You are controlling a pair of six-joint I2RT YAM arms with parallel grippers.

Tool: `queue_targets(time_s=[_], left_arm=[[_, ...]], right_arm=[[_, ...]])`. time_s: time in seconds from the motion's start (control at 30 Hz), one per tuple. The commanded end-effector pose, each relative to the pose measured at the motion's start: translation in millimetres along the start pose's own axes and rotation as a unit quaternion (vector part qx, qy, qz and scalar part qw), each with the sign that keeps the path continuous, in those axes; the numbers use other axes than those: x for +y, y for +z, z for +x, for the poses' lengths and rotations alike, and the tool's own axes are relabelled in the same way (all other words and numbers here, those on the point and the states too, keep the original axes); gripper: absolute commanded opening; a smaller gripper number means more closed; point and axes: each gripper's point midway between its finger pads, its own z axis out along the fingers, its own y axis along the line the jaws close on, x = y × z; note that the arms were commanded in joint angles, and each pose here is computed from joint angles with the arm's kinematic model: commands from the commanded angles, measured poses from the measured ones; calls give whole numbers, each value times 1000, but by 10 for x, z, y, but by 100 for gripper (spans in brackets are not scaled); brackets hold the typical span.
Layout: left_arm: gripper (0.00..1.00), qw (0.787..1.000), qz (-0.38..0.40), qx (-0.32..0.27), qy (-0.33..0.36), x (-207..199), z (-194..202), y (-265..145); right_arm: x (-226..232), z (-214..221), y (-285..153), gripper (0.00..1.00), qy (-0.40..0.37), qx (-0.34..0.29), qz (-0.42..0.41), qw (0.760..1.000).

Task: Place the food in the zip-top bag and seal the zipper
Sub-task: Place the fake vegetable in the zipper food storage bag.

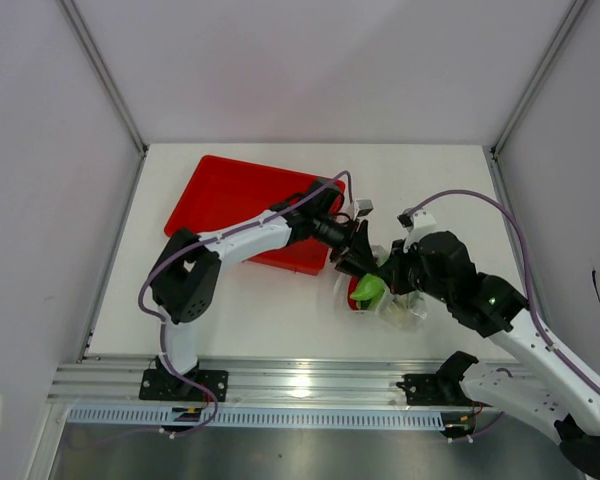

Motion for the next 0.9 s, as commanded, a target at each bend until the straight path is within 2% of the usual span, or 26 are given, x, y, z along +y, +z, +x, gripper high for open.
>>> queue_targets(time_s=[0.0, 0.17, 0.27, 0.3, 0.43, 0.47, 0.5, 0.67, 0.73, 0.77, 0.87], left_arm=[[0, 998, 23, -48, -18, -198, -275, 35], [1, 988, -34, -148, -43, -25, -491, 52], [4, 981, -40, -181, -51, -37, -501, 83], [4, 977, -50, -196, -68, 68, -494, 129], [10, 972, -50, -212, -93, 150, -520, 242], [18, 971, -51, -212, -100, 167, -517, 266], [22, 971, -50, -209, -107, 193, -502, 315], [36, 976, -48, -189, -97, 166, -434, 404], [47, 977, -43, -191, -85, 106, -400, 379], [57, 977, -48, -190, -86, 156, -366, 376], [68, 978, -53, -185, -76, 195, -301, 357]], right_arm=[[79, -29, -35, 0, -7, -11, -22, 1000], [111, -92, 17, 0, 11, -19, -20, 1000], [88, -189, 36, 0, 27, -35, -5, 999], [103, -222, 63, 0, 37, -40, -5, 998], [97, -270, 140, 0, 56, -47, 8, 997], [94, -274, 146, 0, 59, -47, 11, 997], [109, -282, 148, 0, 61, -48, 11, 997], [103, -295, 140, 0, 67, -54, 23, 996], [107, -316, 114, 0, 66, -54, 25, 996], [100, -318, 111, 0, 66, -54, 27, 996], [91, -338, 90, 0, 65, -52, 32, 996]])
